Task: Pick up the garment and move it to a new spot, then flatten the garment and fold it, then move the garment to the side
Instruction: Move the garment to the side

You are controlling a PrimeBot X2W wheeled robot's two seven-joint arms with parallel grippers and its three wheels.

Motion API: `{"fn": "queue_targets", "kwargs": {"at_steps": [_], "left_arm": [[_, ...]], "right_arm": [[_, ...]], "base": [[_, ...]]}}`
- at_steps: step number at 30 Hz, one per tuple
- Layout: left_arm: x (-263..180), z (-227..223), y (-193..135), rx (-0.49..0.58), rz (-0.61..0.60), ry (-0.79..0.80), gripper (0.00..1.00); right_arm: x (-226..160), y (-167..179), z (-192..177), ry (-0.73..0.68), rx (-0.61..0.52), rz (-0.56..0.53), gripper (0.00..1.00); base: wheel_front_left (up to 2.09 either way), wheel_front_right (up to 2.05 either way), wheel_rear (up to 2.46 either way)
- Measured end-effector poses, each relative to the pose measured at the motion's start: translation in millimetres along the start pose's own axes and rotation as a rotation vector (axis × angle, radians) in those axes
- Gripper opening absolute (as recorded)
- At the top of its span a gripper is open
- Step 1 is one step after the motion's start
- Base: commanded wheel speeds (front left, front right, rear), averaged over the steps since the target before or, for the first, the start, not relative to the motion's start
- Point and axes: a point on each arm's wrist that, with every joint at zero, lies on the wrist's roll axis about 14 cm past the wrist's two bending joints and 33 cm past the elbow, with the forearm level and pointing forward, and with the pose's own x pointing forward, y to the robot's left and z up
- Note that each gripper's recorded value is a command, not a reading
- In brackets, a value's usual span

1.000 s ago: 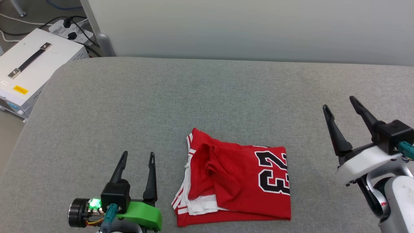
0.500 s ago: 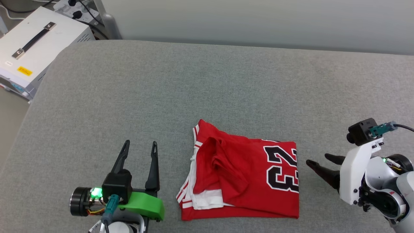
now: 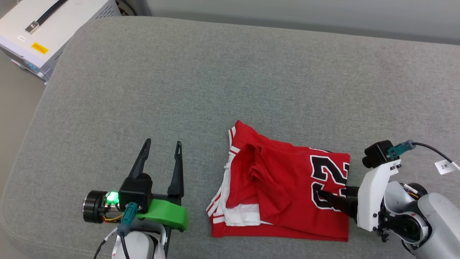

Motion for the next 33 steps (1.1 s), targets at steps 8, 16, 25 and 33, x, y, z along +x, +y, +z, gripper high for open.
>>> {"fn": "queue_targets", "kwargs": {"at_steps": [8,16,25,33], "left_arm": [[0,-5,8,0.006,0.024,0.017,1.00],[-1,-1,7,0.001,0.023,0.006,1.00],[4,2,-12,-0.014,-0.032,-0.009,1.00],[21,8,-49,-0.036,-0.139,-0.038,1.00]], "right_arm": [[22,12,-2,0.019,-0.039,0.043,0.38],[16,23,13,-0.069,-0.139,0.055,0.00],[-37,11,56,-0.224,-0.390,-0.057,0.00],[-101,-35,65,-0.270,-0.424,-0.250,0.00]], "base": [[0.00,0.00,0.00],[0.00,0.00,0.00],[0.00,0.00,0.00],[0.00,0.00,0.00]]}}
